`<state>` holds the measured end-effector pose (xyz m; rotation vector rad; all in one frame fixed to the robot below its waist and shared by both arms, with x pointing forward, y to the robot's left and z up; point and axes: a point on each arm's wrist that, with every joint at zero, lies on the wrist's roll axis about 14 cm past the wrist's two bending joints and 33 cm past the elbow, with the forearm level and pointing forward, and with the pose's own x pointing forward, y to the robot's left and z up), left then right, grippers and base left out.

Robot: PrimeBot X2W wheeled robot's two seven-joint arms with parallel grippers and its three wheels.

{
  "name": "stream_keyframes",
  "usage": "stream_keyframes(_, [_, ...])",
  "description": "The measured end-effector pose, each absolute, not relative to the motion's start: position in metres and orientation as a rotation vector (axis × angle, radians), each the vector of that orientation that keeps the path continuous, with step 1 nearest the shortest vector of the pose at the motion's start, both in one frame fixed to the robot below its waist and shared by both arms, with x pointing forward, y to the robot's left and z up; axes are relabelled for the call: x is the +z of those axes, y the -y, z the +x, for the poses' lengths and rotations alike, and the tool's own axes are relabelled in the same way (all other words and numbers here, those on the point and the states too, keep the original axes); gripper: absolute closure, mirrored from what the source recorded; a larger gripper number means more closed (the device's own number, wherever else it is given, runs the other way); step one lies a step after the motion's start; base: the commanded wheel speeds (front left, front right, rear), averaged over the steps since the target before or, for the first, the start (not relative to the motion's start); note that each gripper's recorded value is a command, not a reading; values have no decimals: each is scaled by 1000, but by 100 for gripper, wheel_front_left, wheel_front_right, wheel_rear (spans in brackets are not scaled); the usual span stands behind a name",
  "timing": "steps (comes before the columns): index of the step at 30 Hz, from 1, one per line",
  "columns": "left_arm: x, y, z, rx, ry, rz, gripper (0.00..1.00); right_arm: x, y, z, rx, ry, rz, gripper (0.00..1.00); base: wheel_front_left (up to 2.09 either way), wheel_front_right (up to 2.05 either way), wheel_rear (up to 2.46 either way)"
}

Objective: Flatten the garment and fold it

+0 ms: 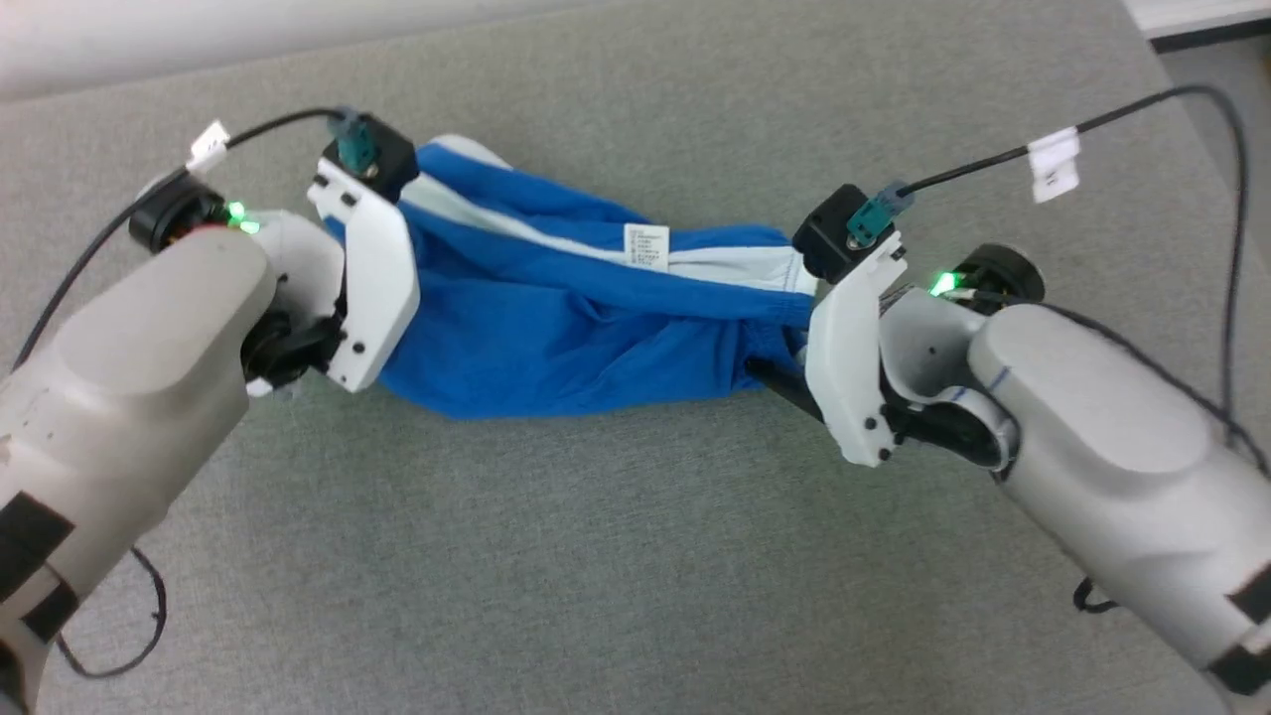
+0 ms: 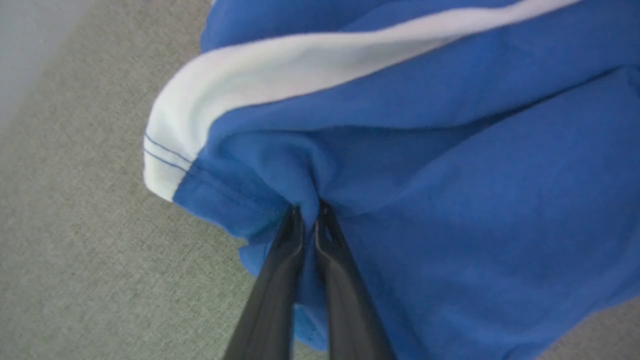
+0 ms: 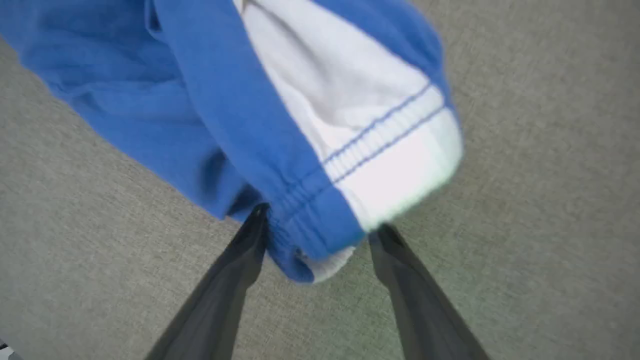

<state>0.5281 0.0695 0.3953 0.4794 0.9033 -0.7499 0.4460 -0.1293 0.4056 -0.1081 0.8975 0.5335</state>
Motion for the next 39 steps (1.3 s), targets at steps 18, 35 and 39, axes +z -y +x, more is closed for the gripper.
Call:
stream_keyframes(18, [398, -80, 530, -731, -805, 385, 100, 414, 118, 451, 606, -694, -59, 100, 0, 0, 0])
stream_keyframes(35, [410, -98, 419, -759, -722, 281, 100, 425, 147, 366, 683, -702, -65, 100, 0, 0, 0])
stream_keyframes(39, [400, -104, 401, -696, -719, 237, 100, 409, 148, 350, 685, -756, -58, 100, 0, 0, 0])
